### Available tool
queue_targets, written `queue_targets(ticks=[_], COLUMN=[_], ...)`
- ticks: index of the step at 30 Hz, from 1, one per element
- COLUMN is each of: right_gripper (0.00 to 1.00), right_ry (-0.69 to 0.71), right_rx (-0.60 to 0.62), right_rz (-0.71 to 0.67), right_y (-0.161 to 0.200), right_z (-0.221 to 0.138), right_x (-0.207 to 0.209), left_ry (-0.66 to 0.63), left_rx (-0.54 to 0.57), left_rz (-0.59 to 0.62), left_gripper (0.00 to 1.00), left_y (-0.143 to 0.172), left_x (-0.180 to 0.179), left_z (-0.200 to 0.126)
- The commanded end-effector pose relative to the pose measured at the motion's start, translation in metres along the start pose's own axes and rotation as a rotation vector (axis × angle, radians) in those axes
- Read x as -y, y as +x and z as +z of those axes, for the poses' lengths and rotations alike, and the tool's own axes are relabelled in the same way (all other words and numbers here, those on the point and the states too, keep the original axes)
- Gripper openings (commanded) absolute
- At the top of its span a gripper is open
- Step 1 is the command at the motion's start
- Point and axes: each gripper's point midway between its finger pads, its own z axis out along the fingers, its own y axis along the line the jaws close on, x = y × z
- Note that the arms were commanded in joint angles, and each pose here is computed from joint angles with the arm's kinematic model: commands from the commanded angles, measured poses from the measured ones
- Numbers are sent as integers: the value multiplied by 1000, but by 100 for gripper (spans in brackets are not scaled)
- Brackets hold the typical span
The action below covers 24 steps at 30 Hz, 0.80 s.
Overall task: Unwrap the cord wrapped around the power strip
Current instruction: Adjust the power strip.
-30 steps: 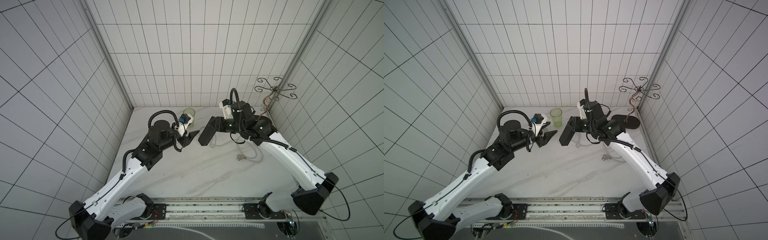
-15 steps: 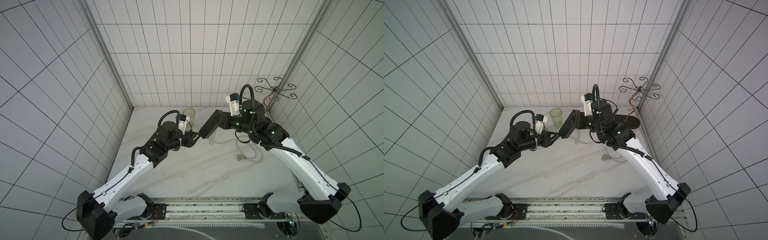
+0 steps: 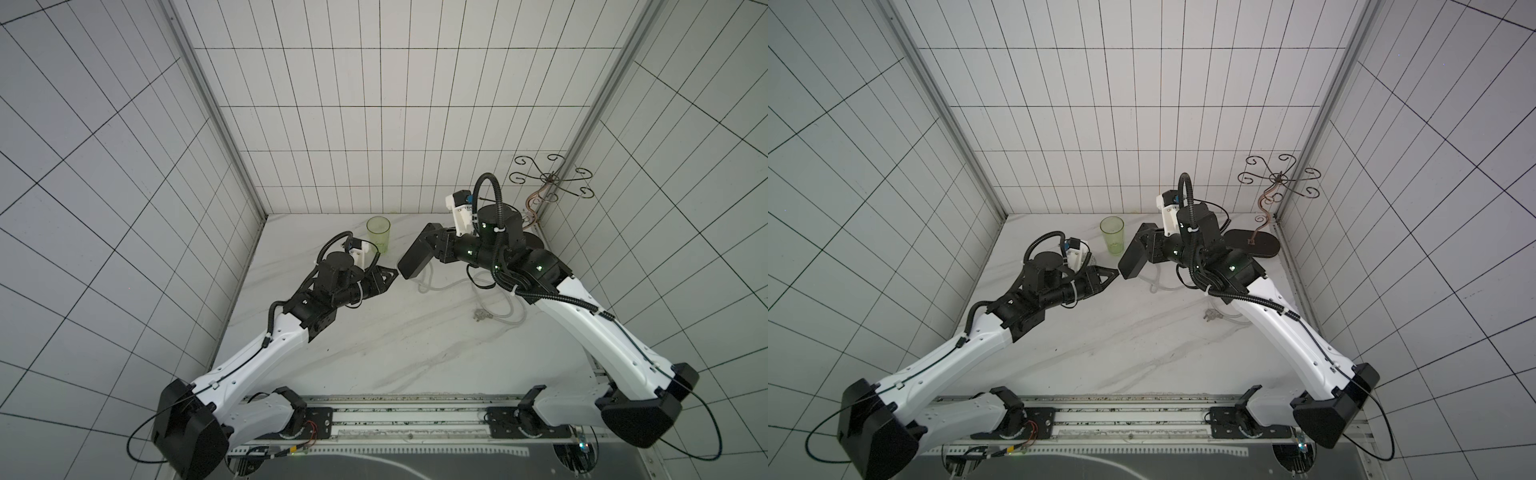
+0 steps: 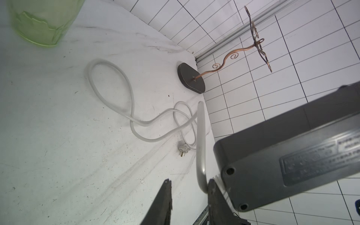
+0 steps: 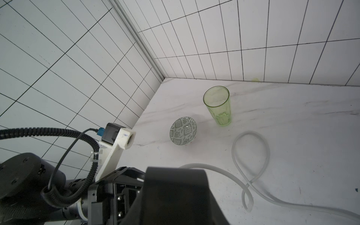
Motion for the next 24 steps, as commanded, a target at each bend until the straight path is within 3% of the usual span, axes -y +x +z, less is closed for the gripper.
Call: queue_targets(ticks=[1, 4, 7, 14, 16, 20, 24], right_gripper=[0, 0, 0, 0, 0, 0, 0], right_ry=[-148, -183, -191, -86, -80, -132, -189], right_rx=[91, 84, 98, 106, 74, 54, 63], right_rz=[-102, -145, -155, -156, -160, -186, -219], right_y=[-7, 2, 2, -3, 4, 10, 12], right_z=[-21, -21, -22, -18, -16, -15, -16], right_x=[-35, -40, -41, -25, -23, -31, -42], left_ry=[-51, 0, -7, -121, -96, 73, 40], left_rx=[77, 44, 17, 243, 286, 162, 31], left_rz=[-99, -53, -35, 74, 90, 178, 185], left_gripper=[36, 43, 43, 47, 50, 68, 69], left_y=[-10, -10, -7, -41, -46, -34, -24], left_x=[-23, -9, -10, -16, -11, 27, 22], left_z=[0, 4, 7, -33, -40, -26, -6])
